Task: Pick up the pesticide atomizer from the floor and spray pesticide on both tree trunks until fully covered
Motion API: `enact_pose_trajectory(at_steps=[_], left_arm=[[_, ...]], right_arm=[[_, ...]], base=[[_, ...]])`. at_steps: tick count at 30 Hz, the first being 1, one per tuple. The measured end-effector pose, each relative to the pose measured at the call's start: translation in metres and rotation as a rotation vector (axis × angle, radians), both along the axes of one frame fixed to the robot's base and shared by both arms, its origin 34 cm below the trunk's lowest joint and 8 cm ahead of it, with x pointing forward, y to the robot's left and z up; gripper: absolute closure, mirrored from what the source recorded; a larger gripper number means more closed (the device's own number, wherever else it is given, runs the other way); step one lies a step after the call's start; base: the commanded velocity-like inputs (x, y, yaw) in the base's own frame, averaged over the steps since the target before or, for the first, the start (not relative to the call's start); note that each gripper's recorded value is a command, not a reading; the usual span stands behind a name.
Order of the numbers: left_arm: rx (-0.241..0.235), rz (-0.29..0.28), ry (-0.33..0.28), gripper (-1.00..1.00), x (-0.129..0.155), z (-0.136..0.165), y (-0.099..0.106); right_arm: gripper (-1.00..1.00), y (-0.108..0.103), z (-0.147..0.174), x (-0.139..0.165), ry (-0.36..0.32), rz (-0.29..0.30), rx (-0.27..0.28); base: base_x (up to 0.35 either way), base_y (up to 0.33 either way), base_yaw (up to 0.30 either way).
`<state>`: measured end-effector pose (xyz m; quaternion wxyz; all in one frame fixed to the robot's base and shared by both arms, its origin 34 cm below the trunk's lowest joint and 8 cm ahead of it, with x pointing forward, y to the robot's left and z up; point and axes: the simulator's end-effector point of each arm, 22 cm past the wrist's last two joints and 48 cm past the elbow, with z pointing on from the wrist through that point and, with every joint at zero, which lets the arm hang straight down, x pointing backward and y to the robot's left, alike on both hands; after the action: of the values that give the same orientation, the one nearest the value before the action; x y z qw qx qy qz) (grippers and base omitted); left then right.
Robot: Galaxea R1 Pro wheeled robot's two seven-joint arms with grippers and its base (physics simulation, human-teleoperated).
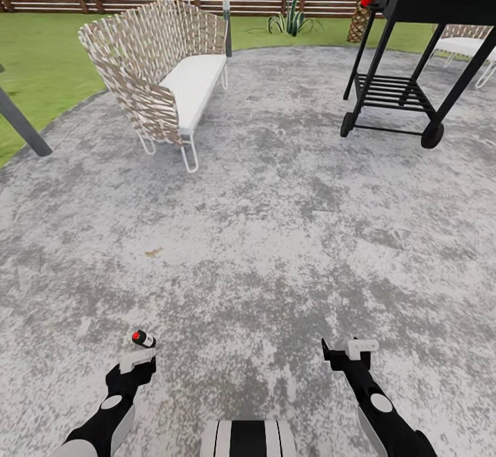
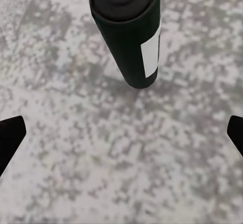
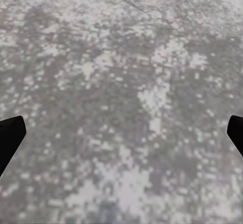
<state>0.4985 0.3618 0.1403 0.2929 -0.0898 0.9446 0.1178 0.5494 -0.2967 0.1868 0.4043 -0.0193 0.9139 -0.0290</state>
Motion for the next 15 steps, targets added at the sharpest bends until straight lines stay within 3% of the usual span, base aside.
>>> enact_pose_trajectory(at_steps=[6,15], left_arm=[[0.0,0.0,0.002,-1.0,-0.0015,-0.0007,-0.0002],[-0.001,0.001,0.002,-1.0,-0.0016,-0.0007,-0.0002]], right_arm=[[-1.0,0.0005,-0.0003,-0.0003,0.001,0.002,0.0],[-1.0,0.0002,-0.0006,-0.0007,0.002,0.001,0.0]], base=[[0.0,0.005,-0.004],[0.0,0.127,-0.175]])
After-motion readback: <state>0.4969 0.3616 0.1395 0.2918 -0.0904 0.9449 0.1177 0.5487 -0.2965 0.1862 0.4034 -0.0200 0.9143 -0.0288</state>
